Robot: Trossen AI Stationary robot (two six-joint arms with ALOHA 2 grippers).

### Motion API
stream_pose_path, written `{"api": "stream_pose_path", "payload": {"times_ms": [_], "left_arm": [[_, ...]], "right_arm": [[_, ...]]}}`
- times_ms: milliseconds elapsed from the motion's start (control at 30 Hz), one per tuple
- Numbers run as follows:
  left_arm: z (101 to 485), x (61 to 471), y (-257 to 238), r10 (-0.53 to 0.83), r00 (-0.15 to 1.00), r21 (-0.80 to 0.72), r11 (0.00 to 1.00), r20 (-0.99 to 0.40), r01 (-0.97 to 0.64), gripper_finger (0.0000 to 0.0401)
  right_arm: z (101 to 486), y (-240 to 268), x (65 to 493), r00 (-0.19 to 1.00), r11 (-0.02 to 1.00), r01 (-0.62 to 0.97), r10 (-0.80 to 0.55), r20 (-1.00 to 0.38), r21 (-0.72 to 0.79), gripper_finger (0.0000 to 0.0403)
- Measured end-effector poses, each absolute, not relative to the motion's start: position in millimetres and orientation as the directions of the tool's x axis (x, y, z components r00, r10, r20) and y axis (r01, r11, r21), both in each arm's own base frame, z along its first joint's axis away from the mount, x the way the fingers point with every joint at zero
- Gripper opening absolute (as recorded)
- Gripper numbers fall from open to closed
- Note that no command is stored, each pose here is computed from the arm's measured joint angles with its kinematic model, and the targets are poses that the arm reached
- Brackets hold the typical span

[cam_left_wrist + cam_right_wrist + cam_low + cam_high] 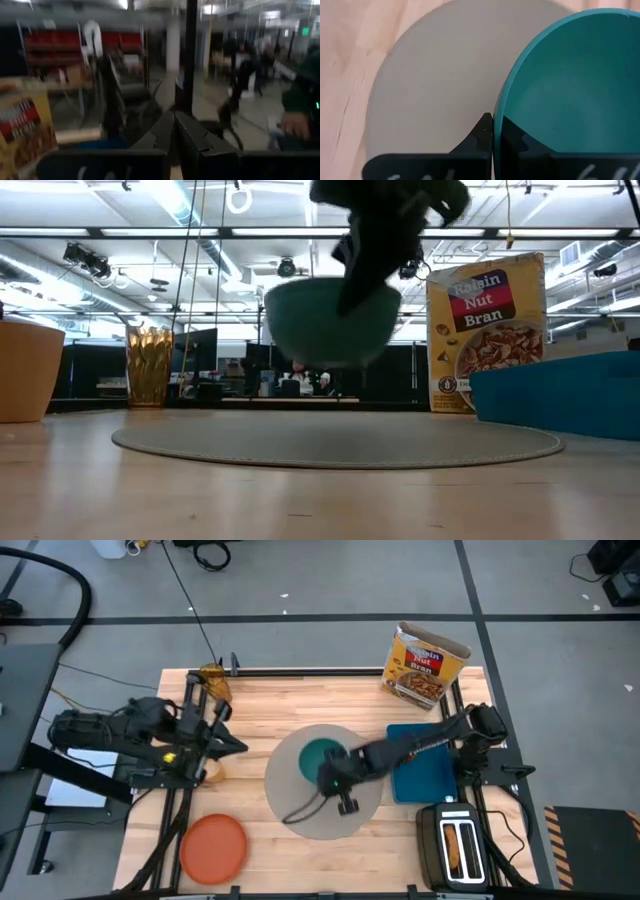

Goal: Arrange a breakfast setting
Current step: Put the green bowl in the center of the brown table mat

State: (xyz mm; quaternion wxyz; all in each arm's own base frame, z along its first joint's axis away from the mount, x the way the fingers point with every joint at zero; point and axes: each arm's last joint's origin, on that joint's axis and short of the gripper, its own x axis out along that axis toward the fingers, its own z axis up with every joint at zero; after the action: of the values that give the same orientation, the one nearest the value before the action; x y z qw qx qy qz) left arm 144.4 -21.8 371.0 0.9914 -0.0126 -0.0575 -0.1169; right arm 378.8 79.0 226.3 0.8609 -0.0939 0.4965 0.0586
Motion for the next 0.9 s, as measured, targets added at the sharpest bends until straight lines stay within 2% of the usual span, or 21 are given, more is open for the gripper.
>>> {"api": "stream_pose_path", "payload": {"times_ms": [133,300,533,900], "left_arm": [[366.5,152.2,-25.9,-0.247,0.967,-0.048,0.967,0.062,0.250,0.0025],[358.7,161.2,-27.4,-0.247,0.969,-0.060,0.967,-0.004,0.247,0.0025],[352.6,168.9,-27.9,-0.232,0.971,-0.064,0.971,-0.049,0.229,0.0025],[352.3,172.4,-28.1,-0.224,0.973,-0.153,0.965,-0.048,0.215,0.0025]], "right_arm": [[209.0,88.2,374.5,0.524,0.979,-0.189,0.032,-0.851,-0.080,0.0011],[178.6,92.4,364.9,0.440,0.949,-0.298,0.038,-0.897,-0.106,0.0011],[165.0,85.8,371.1,0.439,0.927,-0.350,0.038,-0.898,-0.132,0.0011],[162.6,67.3,380.0,0.474,0.941,-0.308,0.024,-0.880,-0.141,0.0012]]}}
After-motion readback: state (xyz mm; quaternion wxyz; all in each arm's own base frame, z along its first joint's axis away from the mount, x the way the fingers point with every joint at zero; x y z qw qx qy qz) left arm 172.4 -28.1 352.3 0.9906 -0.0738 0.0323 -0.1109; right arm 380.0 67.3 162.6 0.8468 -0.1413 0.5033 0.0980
